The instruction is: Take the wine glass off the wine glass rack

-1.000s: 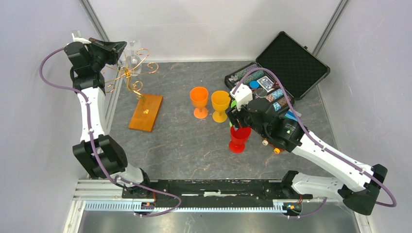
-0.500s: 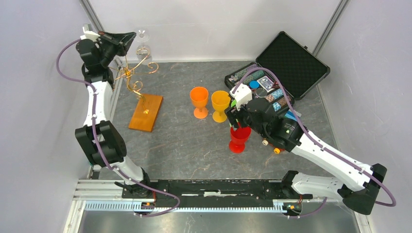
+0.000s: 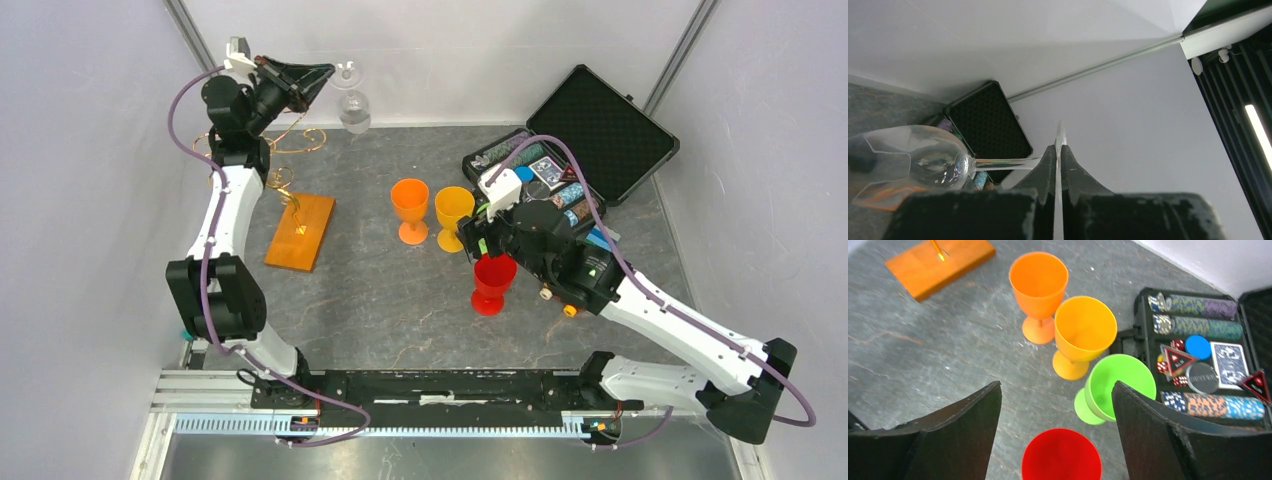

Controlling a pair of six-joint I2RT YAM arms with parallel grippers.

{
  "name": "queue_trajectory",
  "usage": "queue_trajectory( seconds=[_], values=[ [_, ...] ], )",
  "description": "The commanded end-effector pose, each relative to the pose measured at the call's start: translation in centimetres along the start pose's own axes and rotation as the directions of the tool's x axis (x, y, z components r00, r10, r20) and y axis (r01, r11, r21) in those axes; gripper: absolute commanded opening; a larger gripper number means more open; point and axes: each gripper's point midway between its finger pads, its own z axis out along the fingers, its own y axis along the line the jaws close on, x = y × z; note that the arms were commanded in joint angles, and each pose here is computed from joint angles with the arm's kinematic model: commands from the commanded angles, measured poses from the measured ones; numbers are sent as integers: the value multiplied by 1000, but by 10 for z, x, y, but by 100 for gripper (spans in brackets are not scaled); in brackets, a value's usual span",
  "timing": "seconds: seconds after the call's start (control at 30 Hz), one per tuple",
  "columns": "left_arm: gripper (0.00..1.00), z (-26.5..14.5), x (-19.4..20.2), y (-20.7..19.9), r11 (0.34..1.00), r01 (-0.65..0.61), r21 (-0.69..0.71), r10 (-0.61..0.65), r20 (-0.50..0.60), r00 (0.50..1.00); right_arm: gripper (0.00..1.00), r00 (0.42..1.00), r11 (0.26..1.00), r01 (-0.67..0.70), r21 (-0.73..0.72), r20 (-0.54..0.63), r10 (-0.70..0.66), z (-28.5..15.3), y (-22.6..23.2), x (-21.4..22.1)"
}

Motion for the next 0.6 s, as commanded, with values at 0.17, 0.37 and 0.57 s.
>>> queue_trajectory(
  seconds=[0.17, 0.37, 0.57],
  values=[
    [2, -42, 68, -86, 991, 31, 134, -20, -85, 996, 86, 862, 966, -34, -257, 481, 159, -21, 40, -104],
    [2, -76, 118, -98, 990, 80, 114, -64, -134, 989, 88, 723, 951, 17, -308, 661, 201, -32, 49, -149],
    [2, -109, 155, -109, 987, 109, 120, -85, -185, 979, 88, 673, 900, 154, -407, 710, 206, -21, 85, -173]
  ],
)
